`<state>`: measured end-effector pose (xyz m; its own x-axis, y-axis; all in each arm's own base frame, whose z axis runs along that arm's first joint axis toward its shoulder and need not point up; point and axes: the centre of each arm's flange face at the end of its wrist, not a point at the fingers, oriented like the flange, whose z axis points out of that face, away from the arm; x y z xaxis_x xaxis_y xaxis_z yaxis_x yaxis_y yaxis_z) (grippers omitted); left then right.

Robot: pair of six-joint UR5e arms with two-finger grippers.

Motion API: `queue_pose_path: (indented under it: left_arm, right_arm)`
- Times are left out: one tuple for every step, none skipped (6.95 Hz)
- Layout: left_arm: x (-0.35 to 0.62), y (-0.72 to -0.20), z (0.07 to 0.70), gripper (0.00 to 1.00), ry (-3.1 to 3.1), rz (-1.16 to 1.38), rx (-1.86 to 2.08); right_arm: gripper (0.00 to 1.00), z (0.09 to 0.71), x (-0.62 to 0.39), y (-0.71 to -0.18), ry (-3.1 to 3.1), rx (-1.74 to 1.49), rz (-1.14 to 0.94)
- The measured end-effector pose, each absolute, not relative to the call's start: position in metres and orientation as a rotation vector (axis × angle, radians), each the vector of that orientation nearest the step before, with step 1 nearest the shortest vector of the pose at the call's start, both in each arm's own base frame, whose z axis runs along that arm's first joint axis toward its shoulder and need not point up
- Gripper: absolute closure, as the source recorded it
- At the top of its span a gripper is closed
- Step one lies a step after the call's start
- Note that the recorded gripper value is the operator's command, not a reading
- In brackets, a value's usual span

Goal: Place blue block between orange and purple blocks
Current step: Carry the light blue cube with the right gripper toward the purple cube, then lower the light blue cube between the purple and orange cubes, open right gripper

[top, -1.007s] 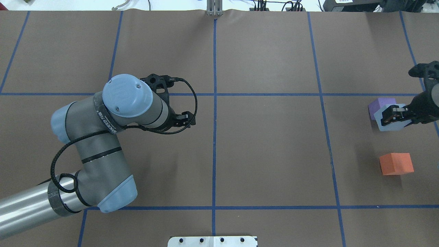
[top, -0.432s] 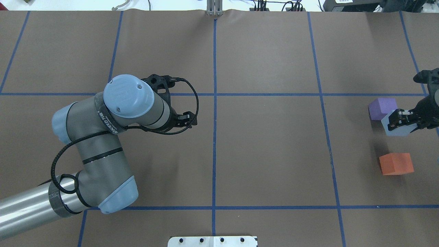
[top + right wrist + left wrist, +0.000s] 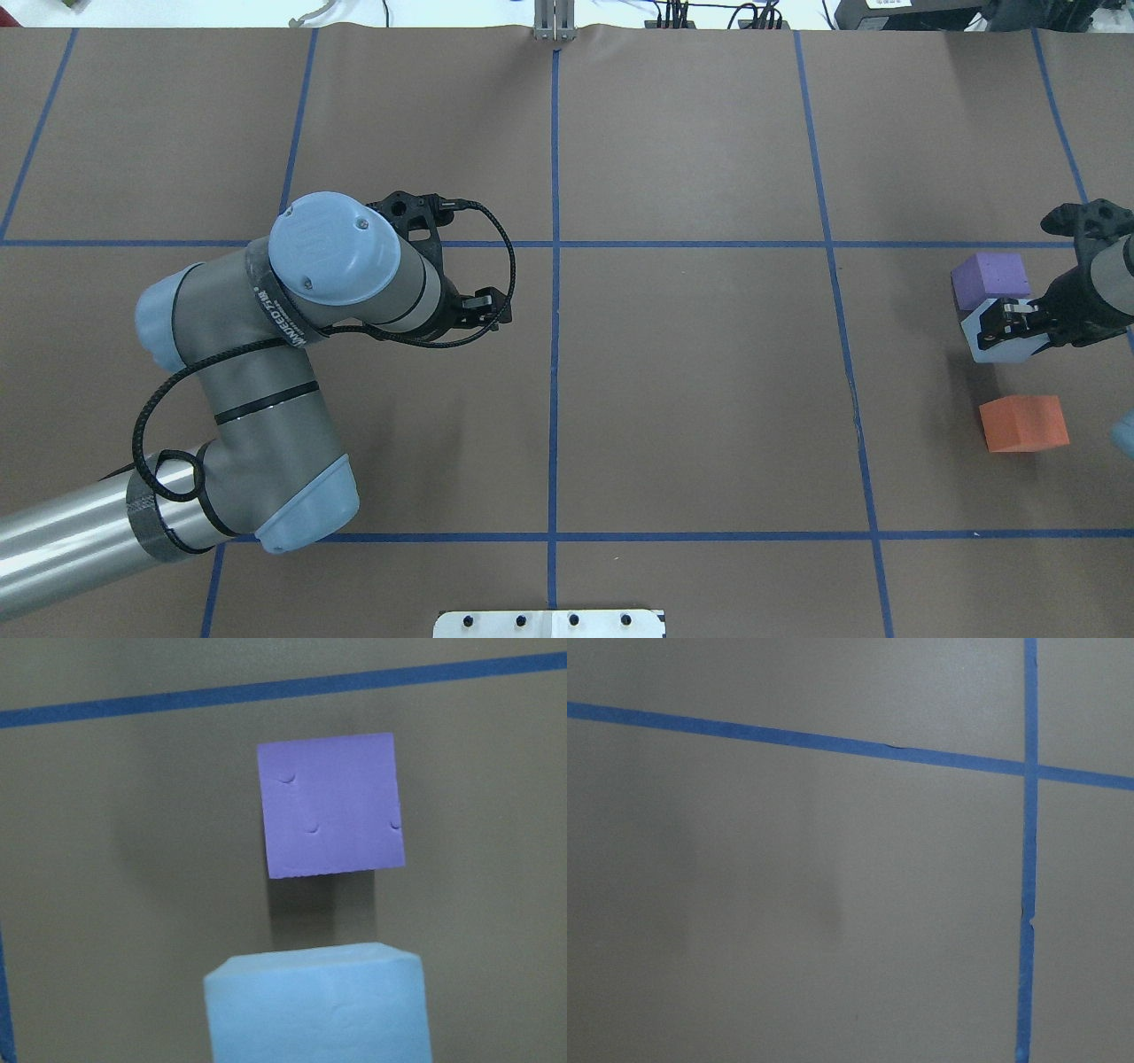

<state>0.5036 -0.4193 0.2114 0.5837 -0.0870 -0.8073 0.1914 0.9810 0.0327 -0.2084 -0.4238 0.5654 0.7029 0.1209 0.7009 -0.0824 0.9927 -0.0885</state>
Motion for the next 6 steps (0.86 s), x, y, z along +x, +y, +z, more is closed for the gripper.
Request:
queue_pose_path:
  left_arm:
    - [0.504, -0.419, 0.211, 0.0, 0.935, -0.166, 0.119]
    - [0.503, -0.419, 0.211, 0.0, 0.936, -0.167, 0.119]
    - [0.502, -0.418, 0.21, 0.0, 0.937, -0.17, 0.119]
    - [0.501, -0.418, 0.208, 0.0, 0.941, -0.173, 0.119]
    - [0.5, -0.417, 0.207, 0.0, 0.944, -0.176, 0.118]
    - [0.5, -0.417, 0.208, 0.0, 0.943, -0.178, 0.117]
  right_arm:
    - [1.0, 0.575, -0.211, -0.415, -0.786, -0.043, 0.116]
    - [1.0, 0.582, -0.208, -0.407, -0.786, -0.039, 0.117]
    - [1.0, 0.586, -0.206, -0.404, -0.784, -0.037, 0.117]
    - [1.0, 0.589, -0.206, -0.403, -0.782, -0.037, 0.118]
    - [1.0, 0.591, -0.208, -0.403, -0.781, -0.04, 0.121]
    - [1.0, 0.592, -0.21, -0.406, -0.779, -0.042, 0.124]
